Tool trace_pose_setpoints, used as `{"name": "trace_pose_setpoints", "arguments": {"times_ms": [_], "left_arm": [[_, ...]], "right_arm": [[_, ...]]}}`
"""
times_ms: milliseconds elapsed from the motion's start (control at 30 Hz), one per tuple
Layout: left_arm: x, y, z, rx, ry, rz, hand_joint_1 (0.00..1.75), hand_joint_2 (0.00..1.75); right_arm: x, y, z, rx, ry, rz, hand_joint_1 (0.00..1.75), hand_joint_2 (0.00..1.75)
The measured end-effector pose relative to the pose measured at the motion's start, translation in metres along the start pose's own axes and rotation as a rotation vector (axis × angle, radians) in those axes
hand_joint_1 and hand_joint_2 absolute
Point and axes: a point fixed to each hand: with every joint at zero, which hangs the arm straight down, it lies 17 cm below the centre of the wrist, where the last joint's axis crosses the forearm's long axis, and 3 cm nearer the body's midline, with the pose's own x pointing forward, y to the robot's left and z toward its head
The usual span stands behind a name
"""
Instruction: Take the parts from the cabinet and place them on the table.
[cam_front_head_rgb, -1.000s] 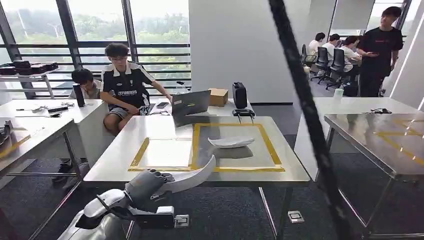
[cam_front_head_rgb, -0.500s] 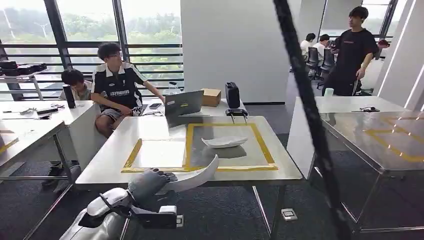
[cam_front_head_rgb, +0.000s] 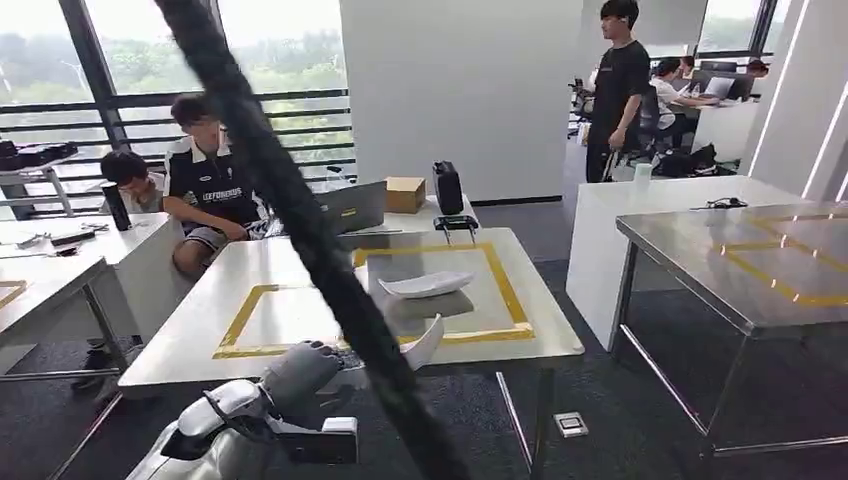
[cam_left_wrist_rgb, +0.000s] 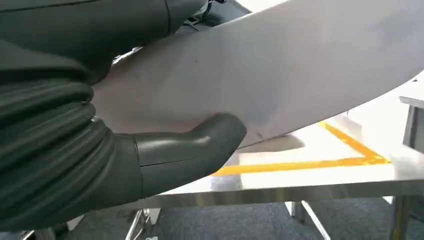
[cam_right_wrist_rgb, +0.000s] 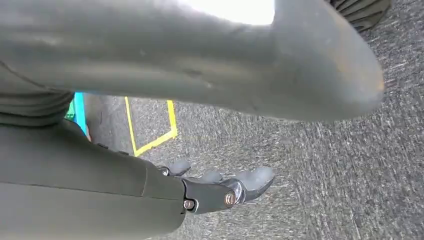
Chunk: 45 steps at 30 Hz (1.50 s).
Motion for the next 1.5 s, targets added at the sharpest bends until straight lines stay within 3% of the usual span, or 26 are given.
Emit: {"name": "trace_pose_setpoints", "arguments": {"times_ms": [900, 933, 1167, 1500], "left_arm": [[-0.025, -0.002, 0.014, -0.001, 0.078, -0.053, 1.75, 1.75], [-0.043, 0.000, 0.026, -0.003, 0.122, -0.086, 1.75, 1.75], [-0.076, -0.016, 0.056, -0.046, 0.204, -0.096, 1.75, 1.75], [-0.095, -0.023, 0.070, -0.076, 0.261, -0.129, 1.75, 1.75]], "right_arm": [[-0.002, 0.001, 0.000, 0.013, 0.007, 0.040, 0.00, 0.00], [-0.003, 0.001, 0.000, 0.014, 0.007, 0.052, 0.00, 0.00], [-0.005, 0.003, 0.001, 0.023, 0.009, 0.063, 0.00, 0.00], [-0.001, 0.003, 0.001, 0.025, -0.002, 0.074, 0.00, 0.00]]}}
